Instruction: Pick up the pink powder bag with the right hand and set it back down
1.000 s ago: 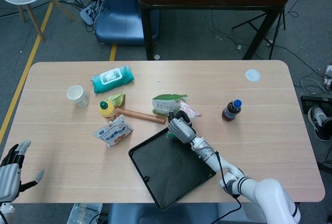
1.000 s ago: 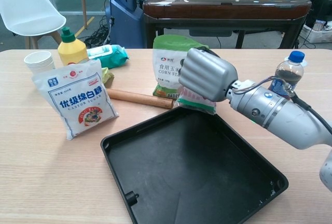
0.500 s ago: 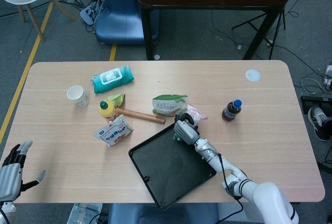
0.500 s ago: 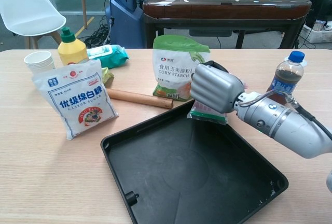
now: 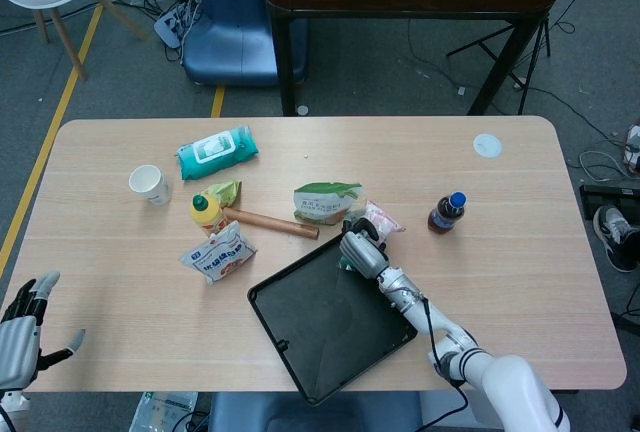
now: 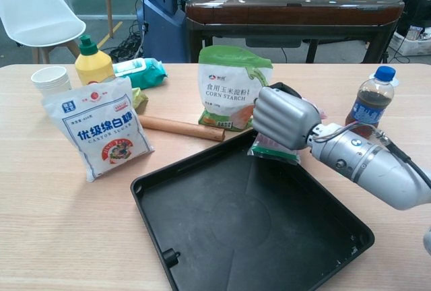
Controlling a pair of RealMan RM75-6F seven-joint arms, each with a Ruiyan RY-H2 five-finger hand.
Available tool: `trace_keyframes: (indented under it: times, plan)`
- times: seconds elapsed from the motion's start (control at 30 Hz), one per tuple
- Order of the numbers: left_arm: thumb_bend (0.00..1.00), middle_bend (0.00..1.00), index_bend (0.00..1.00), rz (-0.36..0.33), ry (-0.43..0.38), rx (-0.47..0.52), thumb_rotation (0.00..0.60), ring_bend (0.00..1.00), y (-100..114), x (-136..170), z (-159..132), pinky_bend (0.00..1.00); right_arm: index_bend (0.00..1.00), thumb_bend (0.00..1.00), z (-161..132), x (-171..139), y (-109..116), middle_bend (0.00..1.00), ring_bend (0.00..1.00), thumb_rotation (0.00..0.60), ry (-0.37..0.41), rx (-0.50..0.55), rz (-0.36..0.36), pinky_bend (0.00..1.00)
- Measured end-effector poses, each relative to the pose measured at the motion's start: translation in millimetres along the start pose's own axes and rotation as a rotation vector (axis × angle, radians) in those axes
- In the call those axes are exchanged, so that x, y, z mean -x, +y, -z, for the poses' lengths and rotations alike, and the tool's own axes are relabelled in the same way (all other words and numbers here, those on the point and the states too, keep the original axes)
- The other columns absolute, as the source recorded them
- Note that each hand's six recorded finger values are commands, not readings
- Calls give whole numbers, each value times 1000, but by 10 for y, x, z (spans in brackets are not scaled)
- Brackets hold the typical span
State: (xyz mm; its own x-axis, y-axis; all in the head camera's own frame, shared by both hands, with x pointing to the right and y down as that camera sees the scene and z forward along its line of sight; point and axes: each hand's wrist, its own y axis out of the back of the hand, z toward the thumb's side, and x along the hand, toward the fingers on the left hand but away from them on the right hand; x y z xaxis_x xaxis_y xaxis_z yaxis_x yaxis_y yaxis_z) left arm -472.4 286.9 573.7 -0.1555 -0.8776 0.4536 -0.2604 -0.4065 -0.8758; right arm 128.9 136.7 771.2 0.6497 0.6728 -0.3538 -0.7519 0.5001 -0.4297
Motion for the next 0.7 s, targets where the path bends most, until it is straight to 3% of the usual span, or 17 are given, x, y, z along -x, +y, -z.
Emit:
trace_keyframes:
  times: [0.17,0.7]
  plan:
    - [227,91,79,-1,0,1,600,26,-1,1,-1,128,783,458,86,76,78,879,876,600,-29,16,15,907]
    - [227,91,79,2,7,6,600,27,-13,16,33,128,783,458,-103,34,116,879,875,600,25,-15,9,907]
